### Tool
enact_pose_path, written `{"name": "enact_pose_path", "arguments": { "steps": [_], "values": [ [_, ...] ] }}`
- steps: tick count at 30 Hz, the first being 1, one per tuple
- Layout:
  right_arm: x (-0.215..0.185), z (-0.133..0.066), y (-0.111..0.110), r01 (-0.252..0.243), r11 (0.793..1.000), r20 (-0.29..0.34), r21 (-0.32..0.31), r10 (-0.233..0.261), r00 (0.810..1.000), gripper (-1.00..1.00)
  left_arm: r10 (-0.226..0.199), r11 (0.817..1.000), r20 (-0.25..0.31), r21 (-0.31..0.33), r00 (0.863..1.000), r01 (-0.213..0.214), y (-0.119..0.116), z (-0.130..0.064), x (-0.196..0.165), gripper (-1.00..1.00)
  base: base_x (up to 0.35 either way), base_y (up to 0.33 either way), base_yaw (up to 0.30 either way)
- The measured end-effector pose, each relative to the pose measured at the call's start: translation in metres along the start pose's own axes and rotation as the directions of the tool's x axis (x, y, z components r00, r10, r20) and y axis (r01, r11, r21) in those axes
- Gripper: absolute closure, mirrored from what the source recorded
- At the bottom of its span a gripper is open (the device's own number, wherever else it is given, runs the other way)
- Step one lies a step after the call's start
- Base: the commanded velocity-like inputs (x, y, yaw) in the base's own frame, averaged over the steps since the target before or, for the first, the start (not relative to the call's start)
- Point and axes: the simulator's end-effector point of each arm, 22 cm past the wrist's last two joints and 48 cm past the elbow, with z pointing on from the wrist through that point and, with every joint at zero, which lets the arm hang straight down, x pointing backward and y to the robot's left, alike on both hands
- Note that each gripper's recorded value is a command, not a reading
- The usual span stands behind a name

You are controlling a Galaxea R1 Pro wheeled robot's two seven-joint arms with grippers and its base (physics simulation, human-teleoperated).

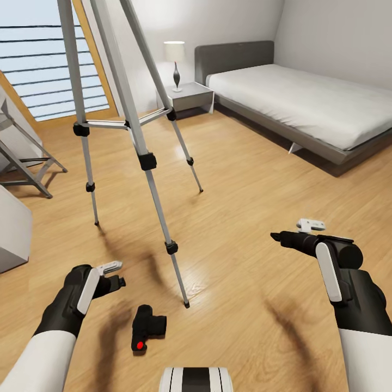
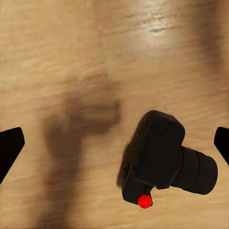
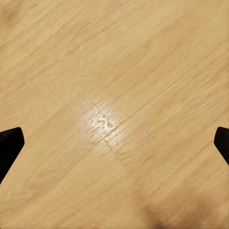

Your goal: Attach the digital camera to the camera tripod in the bedroom.

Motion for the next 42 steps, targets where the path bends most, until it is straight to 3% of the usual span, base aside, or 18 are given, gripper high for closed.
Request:
{"name": "enact_pose_path", "arguments": {
  "steps": [15,26,42],
  "values": [
    [0.000,0.000,0.000,0.000,1.000,0.000,0.000,0.000,1.000,-1.00,0.000,1.000,0.083,0.012,0.997,-0.001,-0.004,-0.020,-0.028,-1.00,0.000,0.000,0.000],
    [0.000,0.000,0.000,0.000,1.000,0.000,0.000,0.000,1.000,-1.00,0.000,1.000,0.086,0.012,0.996,-0.001,-0.004,-0.021,-0.029,-1.00,0.000,0.000,0.000],
    [-0.003,0.025,0.004,0.005,1.000,0.007,-0.004,-0.005,1.000,-1.00,0.036,0.999,0.020,-0.001,0.999,-0.036,-0.022,0.014,-0.030,-1.00,0.000,0.000,0.000]
  ]
}}
